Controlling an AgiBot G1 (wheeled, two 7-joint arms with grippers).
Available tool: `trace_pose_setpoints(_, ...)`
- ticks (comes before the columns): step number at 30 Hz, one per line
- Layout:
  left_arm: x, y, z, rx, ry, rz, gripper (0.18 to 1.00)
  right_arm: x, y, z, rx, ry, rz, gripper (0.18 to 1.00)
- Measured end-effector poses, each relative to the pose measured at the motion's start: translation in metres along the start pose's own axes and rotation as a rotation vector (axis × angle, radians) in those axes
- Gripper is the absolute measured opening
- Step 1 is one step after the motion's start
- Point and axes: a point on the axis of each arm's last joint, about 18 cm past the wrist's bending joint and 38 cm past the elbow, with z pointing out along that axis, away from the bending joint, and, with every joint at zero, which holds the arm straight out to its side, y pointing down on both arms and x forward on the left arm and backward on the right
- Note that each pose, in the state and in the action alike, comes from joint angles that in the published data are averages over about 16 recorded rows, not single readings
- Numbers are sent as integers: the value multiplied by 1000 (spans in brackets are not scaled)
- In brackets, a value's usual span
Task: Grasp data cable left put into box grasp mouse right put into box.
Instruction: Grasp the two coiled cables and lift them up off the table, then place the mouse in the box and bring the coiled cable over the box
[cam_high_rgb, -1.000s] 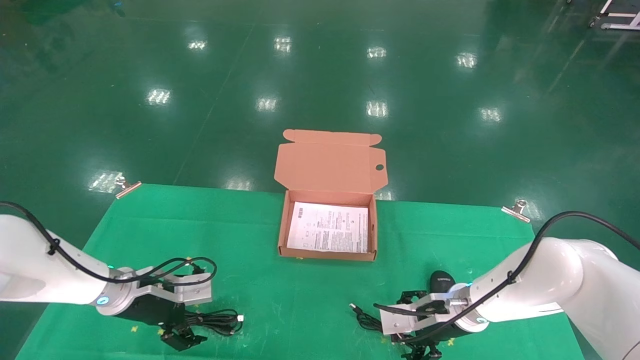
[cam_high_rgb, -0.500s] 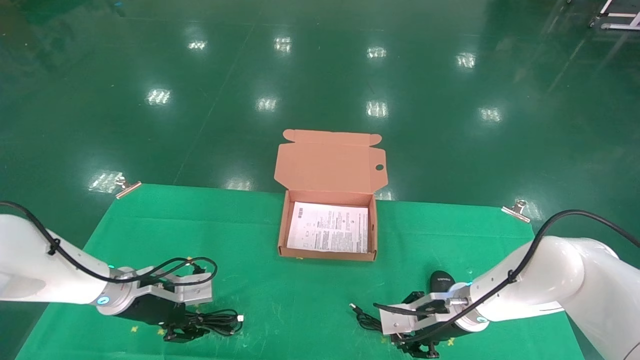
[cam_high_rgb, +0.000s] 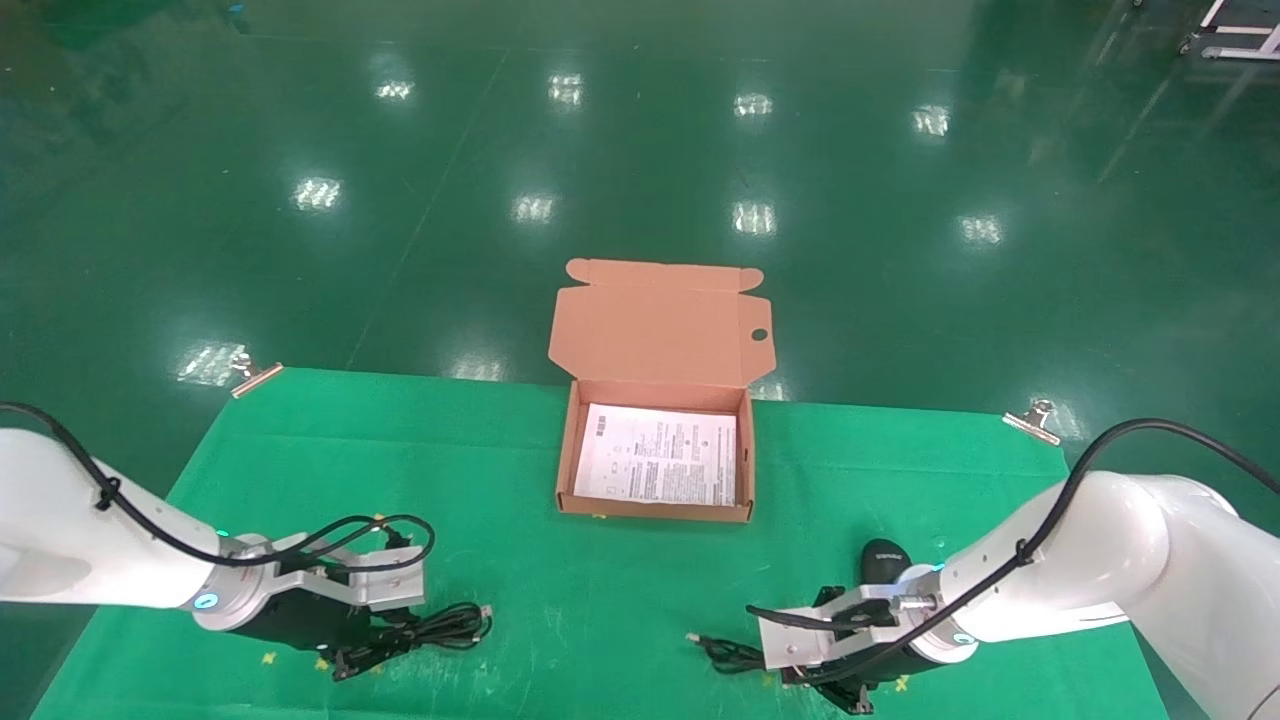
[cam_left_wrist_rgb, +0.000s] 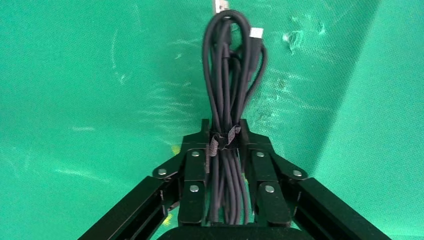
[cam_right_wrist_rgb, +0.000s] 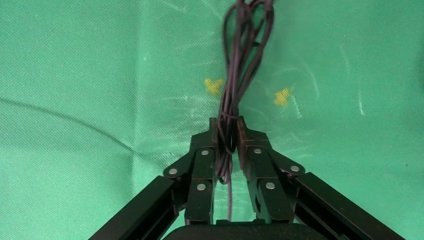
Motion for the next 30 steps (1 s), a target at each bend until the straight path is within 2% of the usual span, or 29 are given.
trace_pose_setpoints(8, -11, 5, -22, 15, -31, 40, 287, 18, 8, -30, 22, 74, 46, 241)
trace_pose_setpoints(15, -39, -6, -66, 42, -160, 151, 266, 54, 7, -89, 50, 239, 77, 224)
trace_pose_setpoints(23, -73, -56, -121, 84, -402, 298, 265, 107, -28, -161, 99, 476, 34, 222)
trace_pose_setpoints(30, -91, -110, -156, 145, -584, 362, 264, 156, -76, -202, 168, 636, -31, 222)
